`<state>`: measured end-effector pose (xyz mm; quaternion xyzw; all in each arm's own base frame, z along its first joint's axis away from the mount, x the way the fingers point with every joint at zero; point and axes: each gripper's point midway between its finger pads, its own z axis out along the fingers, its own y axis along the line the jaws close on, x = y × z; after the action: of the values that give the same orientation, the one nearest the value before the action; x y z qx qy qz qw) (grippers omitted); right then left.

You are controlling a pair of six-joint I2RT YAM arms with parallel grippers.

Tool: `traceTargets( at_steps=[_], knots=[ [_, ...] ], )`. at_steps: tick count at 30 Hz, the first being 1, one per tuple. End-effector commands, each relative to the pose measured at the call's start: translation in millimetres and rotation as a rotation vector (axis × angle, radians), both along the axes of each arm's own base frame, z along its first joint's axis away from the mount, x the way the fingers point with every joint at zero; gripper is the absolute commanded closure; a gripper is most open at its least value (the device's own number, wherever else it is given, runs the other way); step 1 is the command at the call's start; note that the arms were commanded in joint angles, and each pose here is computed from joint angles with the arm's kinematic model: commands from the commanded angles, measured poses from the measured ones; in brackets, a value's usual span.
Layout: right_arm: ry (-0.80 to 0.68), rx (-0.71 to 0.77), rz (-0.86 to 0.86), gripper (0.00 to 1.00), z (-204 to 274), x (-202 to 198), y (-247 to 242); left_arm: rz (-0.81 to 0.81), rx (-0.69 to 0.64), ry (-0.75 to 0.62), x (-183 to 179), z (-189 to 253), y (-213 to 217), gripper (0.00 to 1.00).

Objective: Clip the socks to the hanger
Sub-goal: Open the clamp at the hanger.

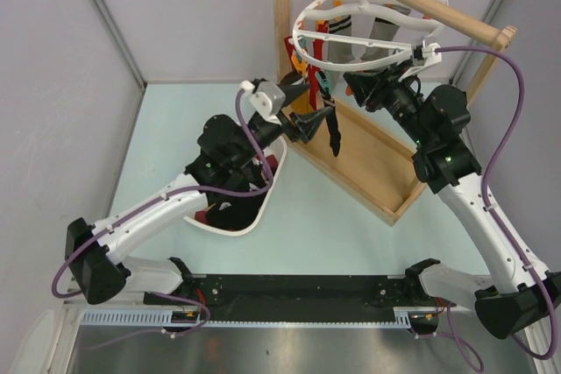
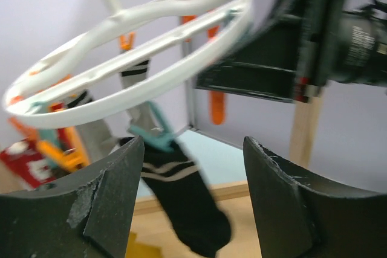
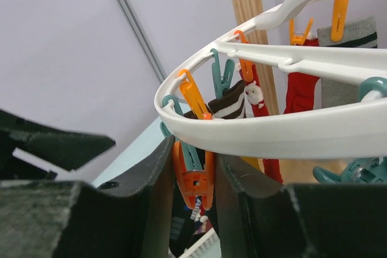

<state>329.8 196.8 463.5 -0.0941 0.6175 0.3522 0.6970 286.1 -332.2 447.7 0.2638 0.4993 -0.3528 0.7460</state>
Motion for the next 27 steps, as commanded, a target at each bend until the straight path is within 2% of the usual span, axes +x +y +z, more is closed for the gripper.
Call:
traceTargets(
  at_steps=[1, 16, 23, 26, 27],
  knots=[
    [-0.011, 0.114, 0.002, 0.94, 30.1, -7.8, 0.0, -0.091, 0.026, -0.106, -19.6, 15.6, -28.1, 0.28],
    [0.027, 0.165, 0.038, 0.99, 30.9, -14.2, 9.8, -0.035, 0.091, -0.083, 10.9, 5.4, -49.2, 0.28],
    [0.075, 0.195, 0.02, 1.0, 25.2, -9.9, 8.3, 0.088, 0.062, -0.077, 4.0, 5.3, -6.2, 0.21],
    [0.08, 0.198, 0.015, 1.0, 24.5, -9.2, 7.6, 0.18, 0.077, -0.014, 7.1, -10.4, 19.5, 0.18],
    [0.082, 0.195, 0.017, 1.0, 23.6, -9.1, 8.5, 0.22, 0.11, 0.043, 13.0, -31.2, 27.7, 0.18]
  ],
)
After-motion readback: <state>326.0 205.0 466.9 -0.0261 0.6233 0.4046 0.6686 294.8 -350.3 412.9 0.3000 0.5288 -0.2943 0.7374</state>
